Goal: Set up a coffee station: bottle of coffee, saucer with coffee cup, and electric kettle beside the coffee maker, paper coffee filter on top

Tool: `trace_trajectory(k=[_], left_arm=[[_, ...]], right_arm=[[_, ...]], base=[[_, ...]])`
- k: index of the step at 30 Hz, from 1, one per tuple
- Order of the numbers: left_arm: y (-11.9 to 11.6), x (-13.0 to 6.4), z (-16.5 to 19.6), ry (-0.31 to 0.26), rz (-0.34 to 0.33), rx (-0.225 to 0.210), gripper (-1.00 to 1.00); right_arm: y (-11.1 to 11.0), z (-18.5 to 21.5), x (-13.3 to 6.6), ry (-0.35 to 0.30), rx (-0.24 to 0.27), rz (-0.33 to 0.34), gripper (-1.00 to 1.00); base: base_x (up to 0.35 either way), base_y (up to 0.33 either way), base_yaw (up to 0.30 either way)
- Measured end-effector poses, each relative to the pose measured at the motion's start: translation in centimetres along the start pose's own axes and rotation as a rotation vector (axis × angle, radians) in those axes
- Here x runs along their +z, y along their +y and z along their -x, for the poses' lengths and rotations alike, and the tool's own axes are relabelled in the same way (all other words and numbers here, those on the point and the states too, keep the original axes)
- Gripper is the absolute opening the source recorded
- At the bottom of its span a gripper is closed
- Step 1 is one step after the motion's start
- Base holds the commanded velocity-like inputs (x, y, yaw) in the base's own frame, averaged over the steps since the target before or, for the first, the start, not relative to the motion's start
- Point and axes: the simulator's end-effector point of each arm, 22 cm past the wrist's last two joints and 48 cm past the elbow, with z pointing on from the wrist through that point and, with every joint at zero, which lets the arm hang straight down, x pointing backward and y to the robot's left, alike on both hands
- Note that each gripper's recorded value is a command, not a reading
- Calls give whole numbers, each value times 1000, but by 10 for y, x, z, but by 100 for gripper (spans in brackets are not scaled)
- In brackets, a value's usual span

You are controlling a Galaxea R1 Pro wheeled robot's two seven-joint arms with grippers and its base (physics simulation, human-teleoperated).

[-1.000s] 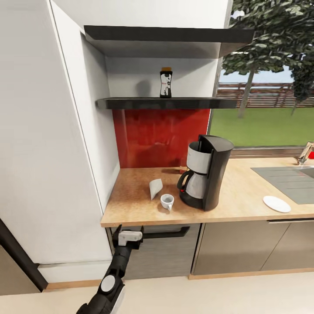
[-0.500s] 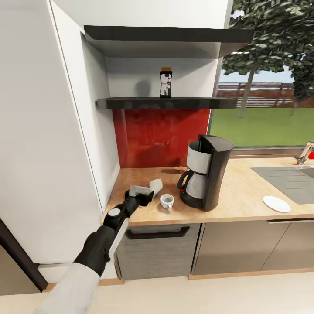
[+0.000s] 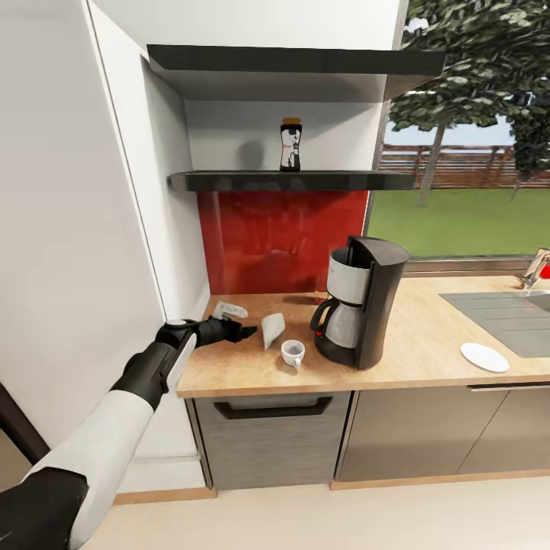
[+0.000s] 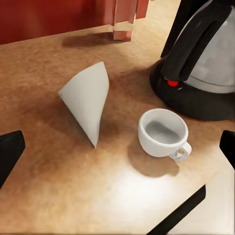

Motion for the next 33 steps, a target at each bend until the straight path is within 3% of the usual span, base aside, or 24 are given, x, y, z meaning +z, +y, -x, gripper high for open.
trace_trajectory(k=[10, 18, 25, 33], left_arm=[[-11, 3, -13, 25, -20, 22, 100], [-12, 3, -14, 30, -20, 29, 100], [-11, 4, -18, 37, -18, 26, 100], [-11, 4, -19, 37, -17, 28, 100]], right_arm=[[-2, -1, 0, 3, -3, -3, 100], [-26, -3, 1, 6, -12, -33, 100], [-29, -14, 0, 31, -15, -36, 100], [-29, -15, 0, 34, -15, -35, 100]], base=[[15, 0, 0], [289, 0, 0], [301, 0, 0], [45, 0, -64]])
